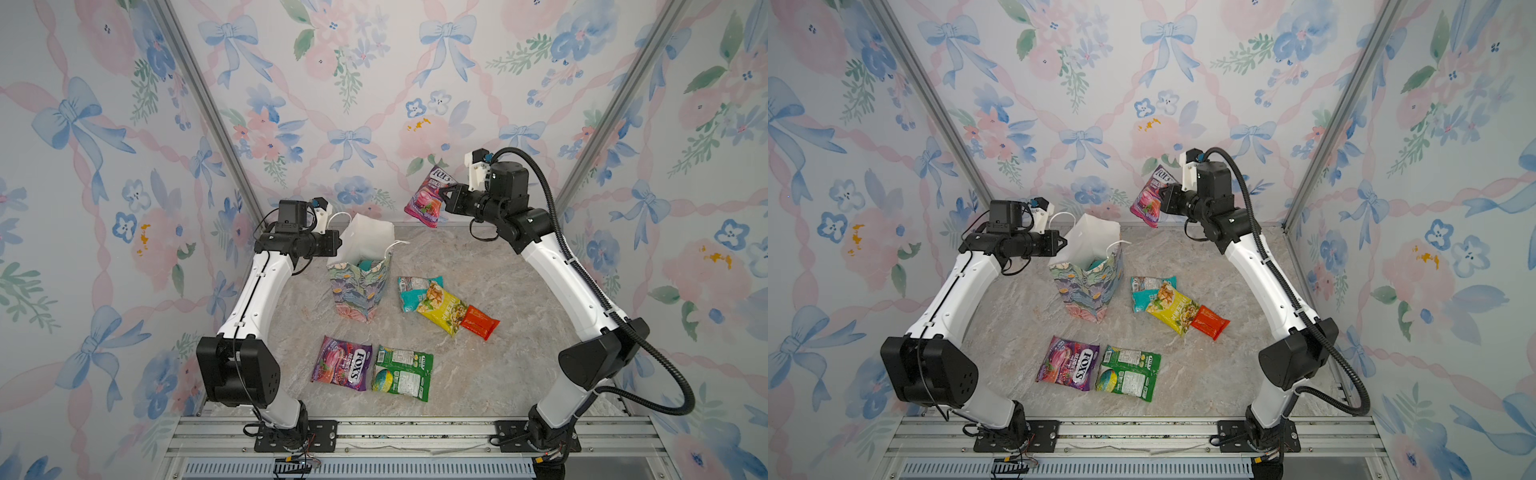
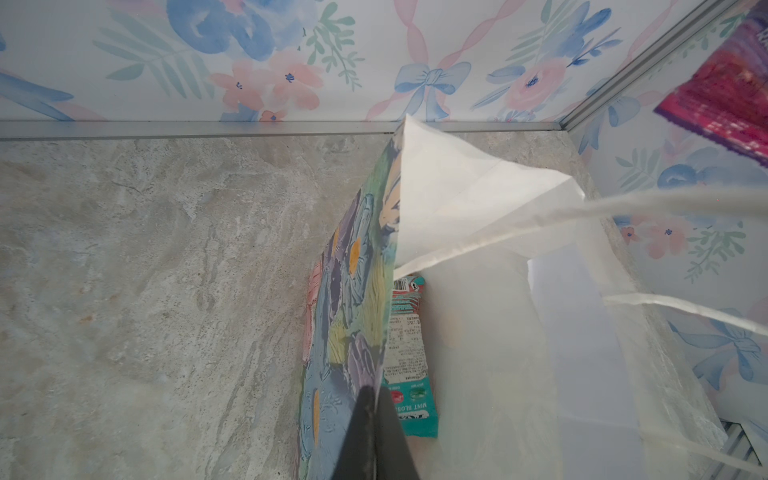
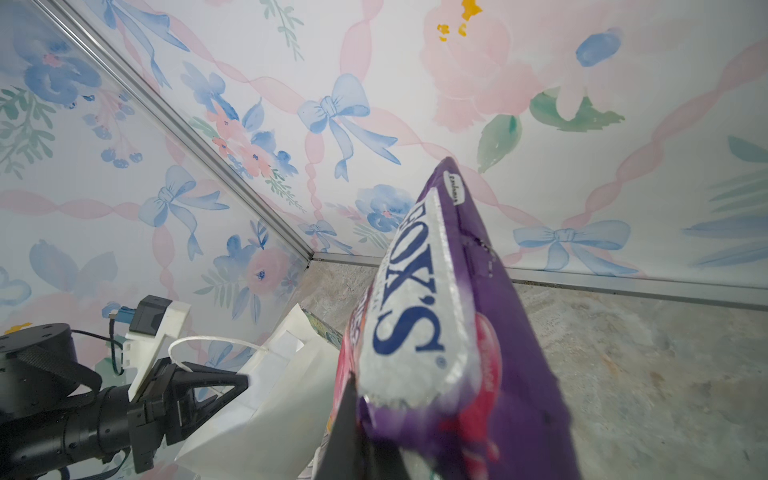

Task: Place the snacks into the paper bag
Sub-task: 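Lift the purple FOX'S bag with the right gripper and carry it over the paper bag, then lower the purple FOX'S bag into the paper bag and open the right gripper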

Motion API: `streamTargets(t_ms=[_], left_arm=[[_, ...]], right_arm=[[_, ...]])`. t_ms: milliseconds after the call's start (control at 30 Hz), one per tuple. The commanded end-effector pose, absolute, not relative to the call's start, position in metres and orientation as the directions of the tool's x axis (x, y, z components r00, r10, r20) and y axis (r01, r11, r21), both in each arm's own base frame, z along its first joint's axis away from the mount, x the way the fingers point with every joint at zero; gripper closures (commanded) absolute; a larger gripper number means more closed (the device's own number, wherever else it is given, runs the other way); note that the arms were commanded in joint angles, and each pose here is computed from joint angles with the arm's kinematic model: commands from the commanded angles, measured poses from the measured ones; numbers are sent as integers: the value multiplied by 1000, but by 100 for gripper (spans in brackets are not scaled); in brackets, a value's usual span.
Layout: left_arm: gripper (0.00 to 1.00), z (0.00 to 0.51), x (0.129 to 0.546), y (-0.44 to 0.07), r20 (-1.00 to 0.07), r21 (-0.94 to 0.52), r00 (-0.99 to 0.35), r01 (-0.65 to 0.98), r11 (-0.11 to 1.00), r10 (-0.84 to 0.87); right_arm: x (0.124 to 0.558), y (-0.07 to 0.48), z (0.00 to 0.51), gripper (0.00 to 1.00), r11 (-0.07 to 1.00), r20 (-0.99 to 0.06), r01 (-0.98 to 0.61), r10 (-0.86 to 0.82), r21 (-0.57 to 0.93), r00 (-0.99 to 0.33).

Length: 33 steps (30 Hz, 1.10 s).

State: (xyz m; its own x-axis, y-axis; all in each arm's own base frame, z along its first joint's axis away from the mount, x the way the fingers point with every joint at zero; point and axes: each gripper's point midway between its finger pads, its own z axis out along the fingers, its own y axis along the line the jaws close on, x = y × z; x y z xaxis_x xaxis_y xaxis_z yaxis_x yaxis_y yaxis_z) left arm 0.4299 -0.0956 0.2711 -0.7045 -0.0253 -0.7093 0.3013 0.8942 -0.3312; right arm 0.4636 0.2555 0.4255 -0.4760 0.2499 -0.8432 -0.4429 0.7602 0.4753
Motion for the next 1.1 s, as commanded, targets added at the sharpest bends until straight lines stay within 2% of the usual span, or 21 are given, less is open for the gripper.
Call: streamTargets(t_ms=[0,433,633,1067], left_arm=[[100,273,423,-100,-708,-339,-706,316,886,-19],[100,271,424,-99,-705,-337,-709,313,888,-18],[100,271,423,-99,-705,-337,-709,313,888,-17],[100,270,424,-99,-703,-336,-710,311,889,-17]], right_arm=[[459,284,454,100,712,-876,-541,226,447,-426],[421,376,441,100,571,-868,-692,75,440,-490],[395,390,427,100,542,-857,-707,52,455,-512],[385,399,402,100,515,-820,-690,44,509,-571]])
